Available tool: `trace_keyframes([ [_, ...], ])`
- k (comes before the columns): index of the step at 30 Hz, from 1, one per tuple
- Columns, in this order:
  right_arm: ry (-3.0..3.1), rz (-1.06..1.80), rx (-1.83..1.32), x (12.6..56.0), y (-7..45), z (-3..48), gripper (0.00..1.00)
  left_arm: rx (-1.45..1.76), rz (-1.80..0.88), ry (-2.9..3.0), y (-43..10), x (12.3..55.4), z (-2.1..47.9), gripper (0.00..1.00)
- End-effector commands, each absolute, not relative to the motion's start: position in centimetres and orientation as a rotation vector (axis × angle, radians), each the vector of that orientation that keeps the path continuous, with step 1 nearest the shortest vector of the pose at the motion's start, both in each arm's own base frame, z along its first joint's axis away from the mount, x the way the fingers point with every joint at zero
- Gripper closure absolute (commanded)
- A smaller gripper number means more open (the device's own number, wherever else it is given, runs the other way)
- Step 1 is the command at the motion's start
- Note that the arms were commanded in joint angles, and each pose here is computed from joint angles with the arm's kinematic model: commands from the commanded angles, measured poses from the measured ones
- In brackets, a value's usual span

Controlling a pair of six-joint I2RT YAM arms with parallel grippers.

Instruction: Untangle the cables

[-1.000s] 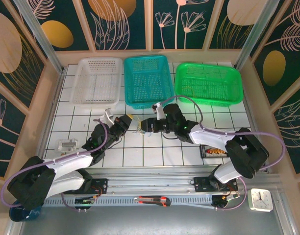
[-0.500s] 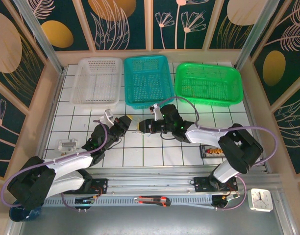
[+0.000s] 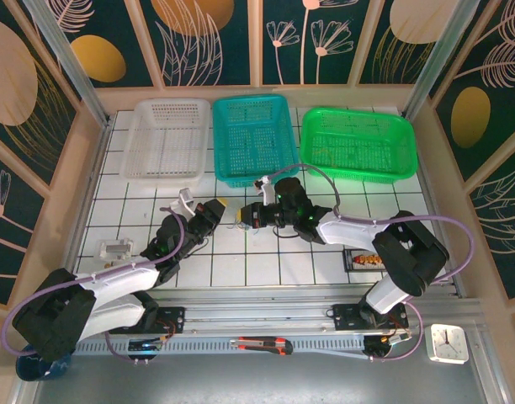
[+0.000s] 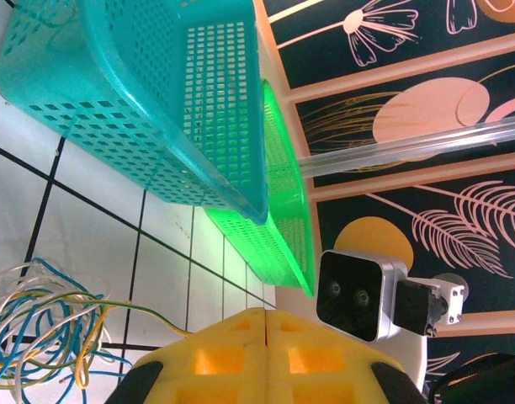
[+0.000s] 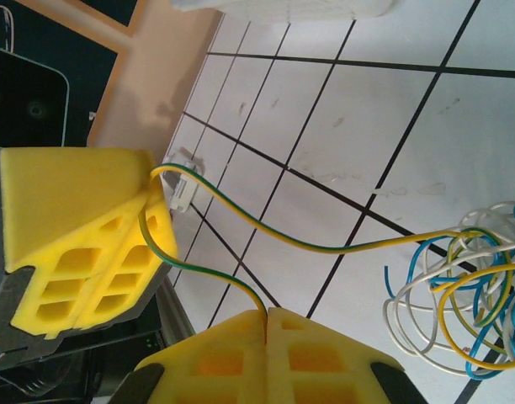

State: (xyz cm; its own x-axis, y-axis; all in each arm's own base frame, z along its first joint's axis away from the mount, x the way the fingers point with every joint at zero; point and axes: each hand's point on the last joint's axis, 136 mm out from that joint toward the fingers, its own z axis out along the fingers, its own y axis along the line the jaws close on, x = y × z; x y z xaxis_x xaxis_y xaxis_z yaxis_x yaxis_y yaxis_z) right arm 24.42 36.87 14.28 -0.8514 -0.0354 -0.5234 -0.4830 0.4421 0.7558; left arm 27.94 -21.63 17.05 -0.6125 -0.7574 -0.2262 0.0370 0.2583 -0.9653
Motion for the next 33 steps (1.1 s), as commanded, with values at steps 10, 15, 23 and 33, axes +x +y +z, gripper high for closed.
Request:
trace_keyframes([
  [10,2.162,1.321,-0.471,25.2,35.8,19.7,1.00,-0.647,-1.297,1.802,-19.4,27.8,15.2,0.33],
  [15,2.152,1.263,-0.480,25.7,34.8,21.3,1.00,-0.565,-1.149,1.834,-18.2,27.5,14.3,0.05],
  [23,2.135,1.221,-0.519,26.4,34.5,23.5,1.00,-0.186,-0.825,1.943,-18.5,27.8,13.5,0.01],
  [33,2.115,1.254,-0.533,26.2,34.8,25.0,1.00,0.177,-0.737,2.009,-22.6,29.2,12.2,0.01],
])
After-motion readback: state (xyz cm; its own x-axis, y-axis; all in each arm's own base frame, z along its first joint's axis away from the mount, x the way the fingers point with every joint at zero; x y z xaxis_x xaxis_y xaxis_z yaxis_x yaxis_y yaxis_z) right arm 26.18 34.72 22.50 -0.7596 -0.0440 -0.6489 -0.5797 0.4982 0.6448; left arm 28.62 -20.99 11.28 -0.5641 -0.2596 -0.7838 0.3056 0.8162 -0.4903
